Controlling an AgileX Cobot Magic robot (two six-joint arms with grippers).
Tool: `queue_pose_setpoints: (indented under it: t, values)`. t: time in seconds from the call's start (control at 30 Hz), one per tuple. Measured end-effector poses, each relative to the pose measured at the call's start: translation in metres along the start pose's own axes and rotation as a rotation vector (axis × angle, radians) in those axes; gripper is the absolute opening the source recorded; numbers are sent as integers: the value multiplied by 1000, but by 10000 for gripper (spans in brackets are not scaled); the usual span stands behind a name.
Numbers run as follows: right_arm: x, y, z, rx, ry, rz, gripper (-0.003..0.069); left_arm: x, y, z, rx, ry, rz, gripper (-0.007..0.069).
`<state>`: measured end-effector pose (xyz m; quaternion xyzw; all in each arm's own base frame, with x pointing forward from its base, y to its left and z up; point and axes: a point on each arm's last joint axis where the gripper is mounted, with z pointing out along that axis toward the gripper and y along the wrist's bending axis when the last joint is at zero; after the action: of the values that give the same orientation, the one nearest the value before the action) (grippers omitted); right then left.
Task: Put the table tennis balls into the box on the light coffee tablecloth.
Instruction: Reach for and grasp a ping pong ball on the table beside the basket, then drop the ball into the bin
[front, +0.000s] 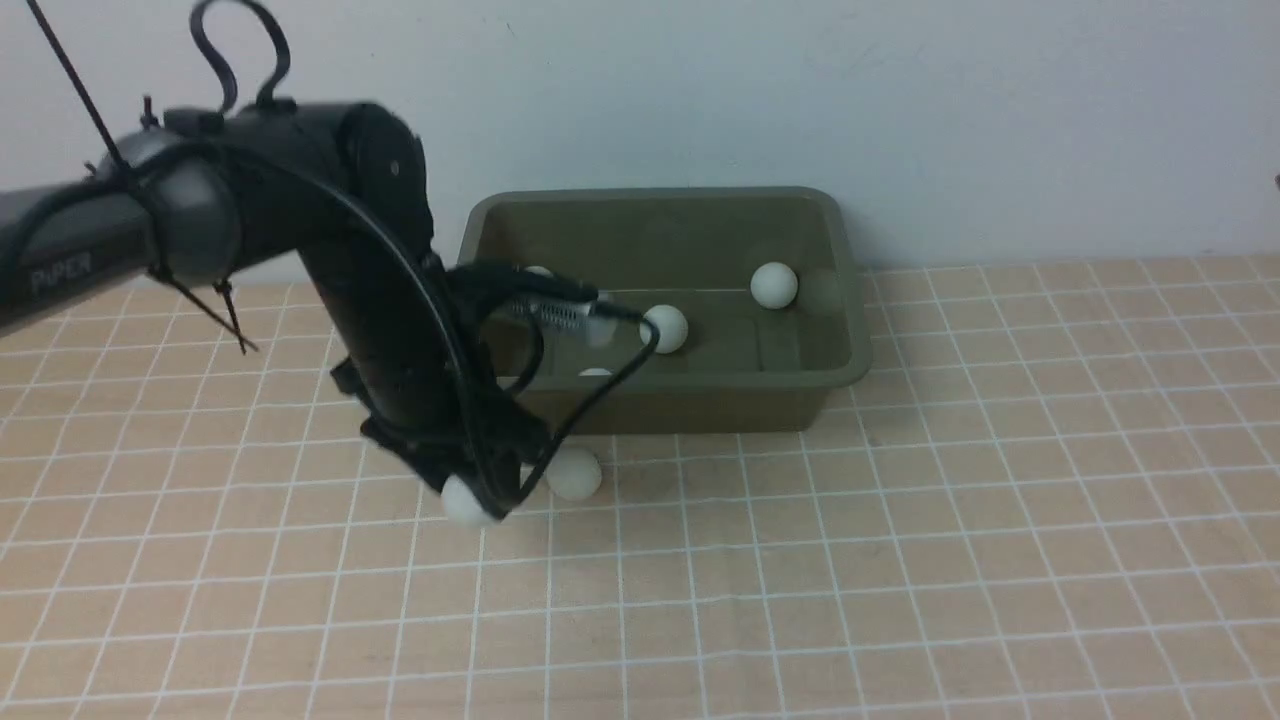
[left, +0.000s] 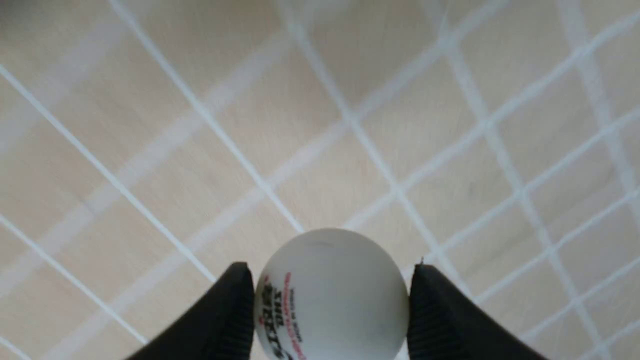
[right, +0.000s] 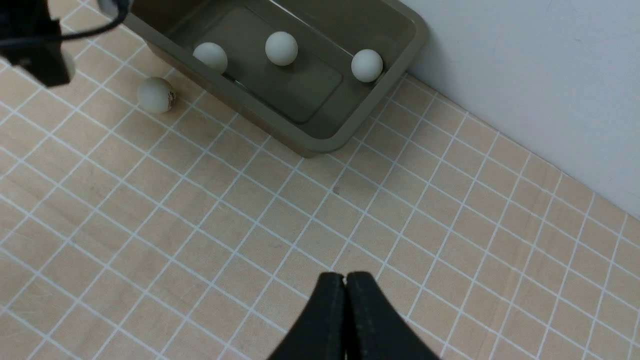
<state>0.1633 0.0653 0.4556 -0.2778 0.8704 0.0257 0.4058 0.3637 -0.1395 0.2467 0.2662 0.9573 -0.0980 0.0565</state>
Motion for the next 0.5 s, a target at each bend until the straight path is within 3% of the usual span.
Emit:
queue_pose_setpoints:
  t: [0.27,0.37,0.5]
  values:
    - [0,0,0,1,0,0,-18,-46,-3,-66,-84,-358,63,318]
    - [0,0,0,1,0,0,-18,-60,2,-59,-105,-436,63,318]
    - [0,0,0,1,0,0,-18,-78,16,-15,-114,-432,47,318]
